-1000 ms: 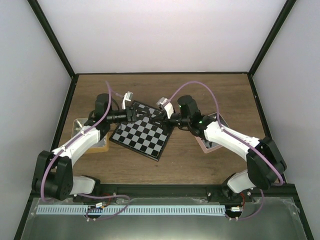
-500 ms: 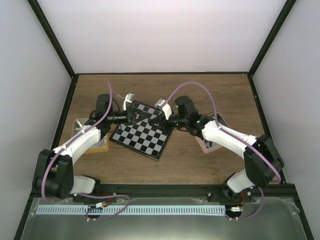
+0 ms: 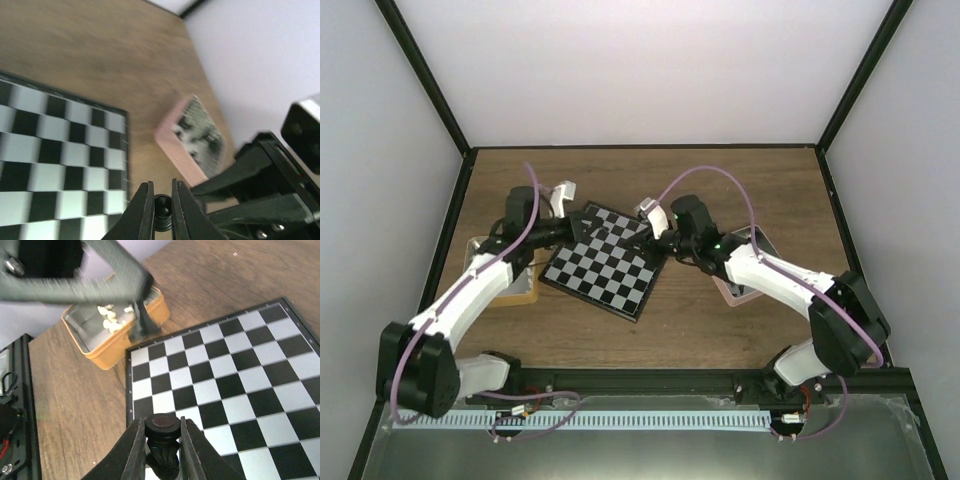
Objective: Set up the chess pieces on the board
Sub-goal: Pick up the chess piece from the storage box, then place the chess piece on the chessboard.
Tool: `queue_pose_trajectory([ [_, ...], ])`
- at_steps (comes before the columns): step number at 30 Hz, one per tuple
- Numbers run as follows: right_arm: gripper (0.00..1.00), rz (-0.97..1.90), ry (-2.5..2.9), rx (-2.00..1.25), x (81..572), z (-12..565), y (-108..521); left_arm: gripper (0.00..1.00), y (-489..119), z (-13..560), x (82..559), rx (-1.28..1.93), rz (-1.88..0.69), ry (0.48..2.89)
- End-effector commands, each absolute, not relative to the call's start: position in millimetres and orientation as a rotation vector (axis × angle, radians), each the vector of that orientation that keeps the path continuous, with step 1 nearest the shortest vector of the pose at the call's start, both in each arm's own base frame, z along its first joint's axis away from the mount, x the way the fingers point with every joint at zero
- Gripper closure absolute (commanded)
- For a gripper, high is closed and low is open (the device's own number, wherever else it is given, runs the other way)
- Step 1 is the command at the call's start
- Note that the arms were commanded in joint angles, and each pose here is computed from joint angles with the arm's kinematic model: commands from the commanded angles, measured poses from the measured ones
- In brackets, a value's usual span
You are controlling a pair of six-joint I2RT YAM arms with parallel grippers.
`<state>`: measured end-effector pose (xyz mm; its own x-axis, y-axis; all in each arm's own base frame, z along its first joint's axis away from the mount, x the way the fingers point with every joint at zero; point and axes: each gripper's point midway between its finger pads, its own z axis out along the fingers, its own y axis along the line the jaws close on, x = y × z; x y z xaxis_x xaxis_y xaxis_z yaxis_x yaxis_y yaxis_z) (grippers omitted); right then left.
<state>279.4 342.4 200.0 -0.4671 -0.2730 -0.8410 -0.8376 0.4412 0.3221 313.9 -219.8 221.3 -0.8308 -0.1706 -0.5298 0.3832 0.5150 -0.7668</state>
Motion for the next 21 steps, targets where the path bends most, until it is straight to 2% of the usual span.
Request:
queue_pose_trajectory([
  [1,0.93,0.929,2.035,-0.804,283,194,328,0.96,-150,210,343,0.007,-0.675,2.155],
  [4,0.93,0.956,2.060,-0.756,276,191,322,0.96,-119,198,344,-0.095,-0.443,2.117],
  [7,0.93,0.990,2.072,-0.701,271,192,318,0.96,-106,183,343,-0.195,-0.322,2.148],
  [17,0.92,1.082,2.069,-0.655,256,206,314,0.96,-86,103,342,-0.380,-0.031,2.277],
  [21,0.91,1.088,2.075,-0.659,255,203,314,0.96,-89,80,344,-0.369,-0.015,2.308],
])
